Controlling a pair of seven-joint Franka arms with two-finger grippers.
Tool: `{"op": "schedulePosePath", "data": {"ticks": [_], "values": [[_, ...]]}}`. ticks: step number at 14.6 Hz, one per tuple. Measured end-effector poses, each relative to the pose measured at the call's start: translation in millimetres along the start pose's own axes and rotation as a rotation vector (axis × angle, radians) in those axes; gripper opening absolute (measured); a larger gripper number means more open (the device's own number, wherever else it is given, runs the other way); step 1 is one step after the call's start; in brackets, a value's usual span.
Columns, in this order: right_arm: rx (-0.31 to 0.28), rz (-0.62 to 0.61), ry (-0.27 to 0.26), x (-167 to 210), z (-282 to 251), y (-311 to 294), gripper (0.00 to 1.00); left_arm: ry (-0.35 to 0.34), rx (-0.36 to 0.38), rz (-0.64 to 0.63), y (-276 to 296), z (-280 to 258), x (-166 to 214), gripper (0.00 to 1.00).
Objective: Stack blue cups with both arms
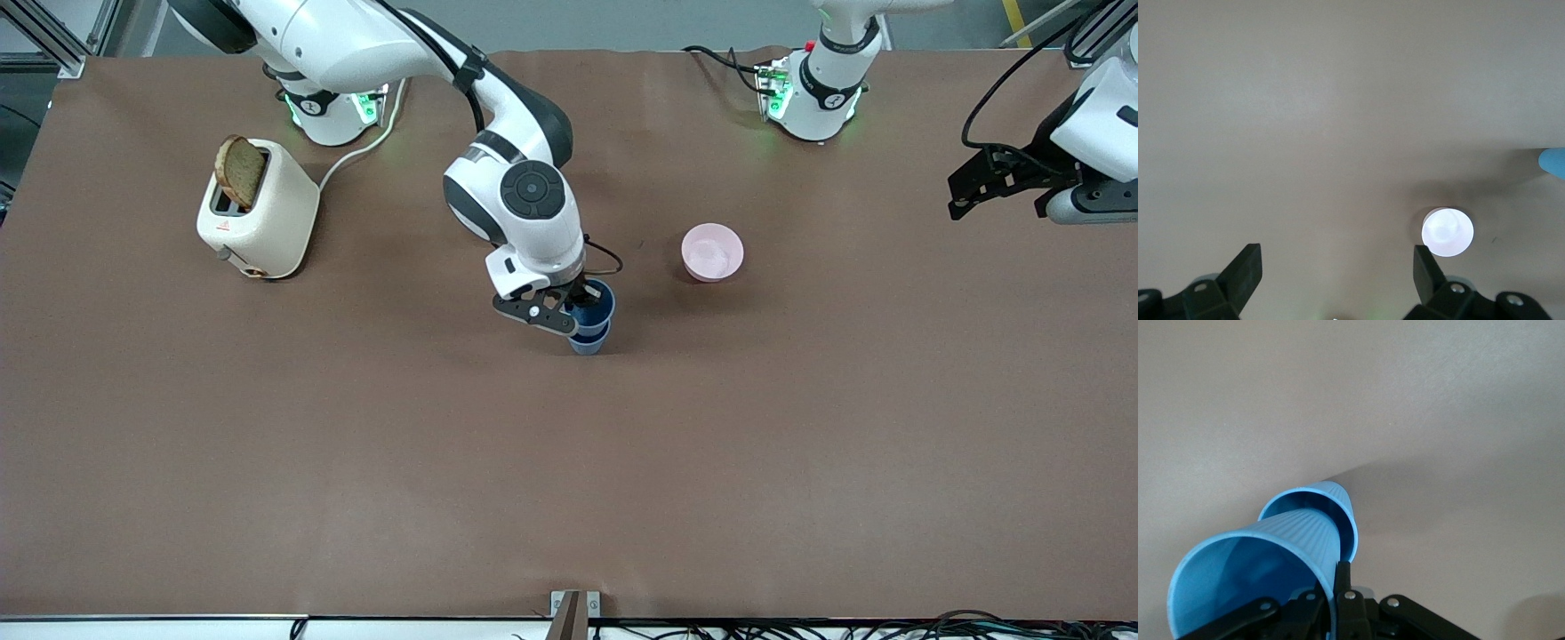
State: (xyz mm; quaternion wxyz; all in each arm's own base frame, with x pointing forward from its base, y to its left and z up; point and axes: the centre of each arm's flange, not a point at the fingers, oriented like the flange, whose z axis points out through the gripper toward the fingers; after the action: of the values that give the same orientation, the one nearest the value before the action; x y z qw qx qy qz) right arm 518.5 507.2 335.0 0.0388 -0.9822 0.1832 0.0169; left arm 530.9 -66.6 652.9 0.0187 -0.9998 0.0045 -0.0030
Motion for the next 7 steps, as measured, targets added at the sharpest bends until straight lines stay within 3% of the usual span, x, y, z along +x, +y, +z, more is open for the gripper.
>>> {"op": "schedulePosePath", "data": {"ticks": [7], "values": [[-0.007,-0.014,0.017,1.3,8.4,-0.4,0.04,0.000,0.000,-0.004,-2.3,0.2,0.3,1.00]]}}
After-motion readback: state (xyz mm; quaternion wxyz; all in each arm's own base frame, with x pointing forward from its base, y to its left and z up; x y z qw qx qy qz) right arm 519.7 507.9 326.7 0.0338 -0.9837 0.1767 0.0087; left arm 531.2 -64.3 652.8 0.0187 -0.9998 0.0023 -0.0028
